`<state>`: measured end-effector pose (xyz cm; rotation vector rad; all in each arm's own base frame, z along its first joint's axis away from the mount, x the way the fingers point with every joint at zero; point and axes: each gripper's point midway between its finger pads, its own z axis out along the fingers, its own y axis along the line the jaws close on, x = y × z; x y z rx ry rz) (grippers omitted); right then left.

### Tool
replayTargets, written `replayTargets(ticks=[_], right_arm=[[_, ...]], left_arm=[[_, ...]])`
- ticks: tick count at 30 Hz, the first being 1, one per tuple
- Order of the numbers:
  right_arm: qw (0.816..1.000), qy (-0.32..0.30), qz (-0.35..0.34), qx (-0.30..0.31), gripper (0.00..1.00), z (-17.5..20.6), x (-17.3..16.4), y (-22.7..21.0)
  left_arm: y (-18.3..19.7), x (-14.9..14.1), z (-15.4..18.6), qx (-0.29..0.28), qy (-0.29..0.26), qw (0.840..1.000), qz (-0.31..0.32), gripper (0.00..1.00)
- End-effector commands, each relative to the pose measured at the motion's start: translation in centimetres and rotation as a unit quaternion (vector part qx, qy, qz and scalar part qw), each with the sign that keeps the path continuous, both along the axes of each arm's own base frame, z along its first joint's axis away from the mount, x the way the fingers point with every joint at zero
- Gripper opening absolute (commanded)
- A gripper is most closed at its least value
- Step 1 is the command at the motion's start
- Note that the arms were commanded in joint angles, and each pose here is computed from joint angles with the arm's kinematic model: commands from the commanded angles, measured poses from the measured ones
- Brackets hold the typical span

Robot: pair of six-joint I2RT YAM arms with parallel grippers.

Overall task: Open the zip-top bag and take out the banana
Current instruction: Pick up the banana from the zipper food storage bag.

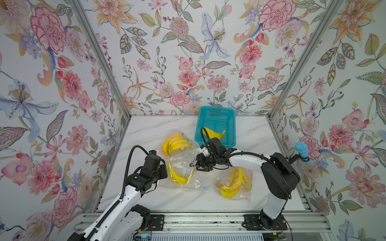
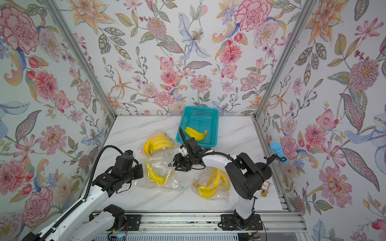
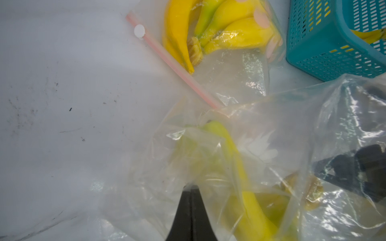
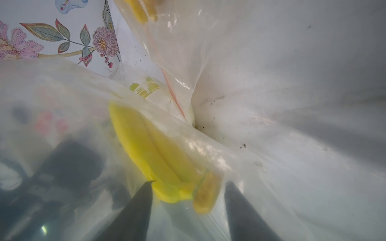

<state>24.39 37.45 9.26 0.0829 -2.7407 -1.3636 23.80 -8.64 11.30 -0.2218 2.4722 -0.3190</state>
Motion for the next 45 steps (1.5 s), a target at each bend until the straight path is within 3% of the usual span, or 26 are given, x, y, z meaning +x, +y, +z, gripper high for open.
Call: replayTargets(ticks=[1,9,14,24,31,39,45], right_arm=[[0.998,0.039,0.012,-0.038,0.58,-2.2,-1.6,0.0],[0.997,0.054,0.030,-0.054,0.56,-3.6,-3.1,1.4],[0.996,0.058,0.039,-0.055,0.51,-3.9,-3.5,2.5],[0.996,0.067,0.036,-0.054,0.21,-3.9,-3.5,2.1],[0.996,0.047,0.017,-0.071,0.13,-2.9,-1.8,-1.0],[0.995,0.014,-0.015,-0.097,0.12,-1.0,1.2,-5.8],[0.991,-0.016,-0.044,-0.123,0.12,0.6,3.6,-9.9]], left_arm=[[-0.1,-0.2,-0.4,-0.012,0.001,1.000,0.003,0.00],[0.0,-0.7,-0.9,-0.019,0.003,1.000,0.008,0.00],[-0.2,-0.7,-0.6,-0.031,-0.003,0.999,0.011,0.00],[0.0,-0.2,0.8,-0.024,-0.017,1.000,0.011,0.00],[0.9,0.4,2.8,0.027,-0.032,0.999,-0.001,0.00],[2.8,0.6,4.2,0.108,-0.028,0.994,-0.009,0.00],[3.6,1.1,4.7,0.129,-0.025,0.991,-0.004,0.00]])
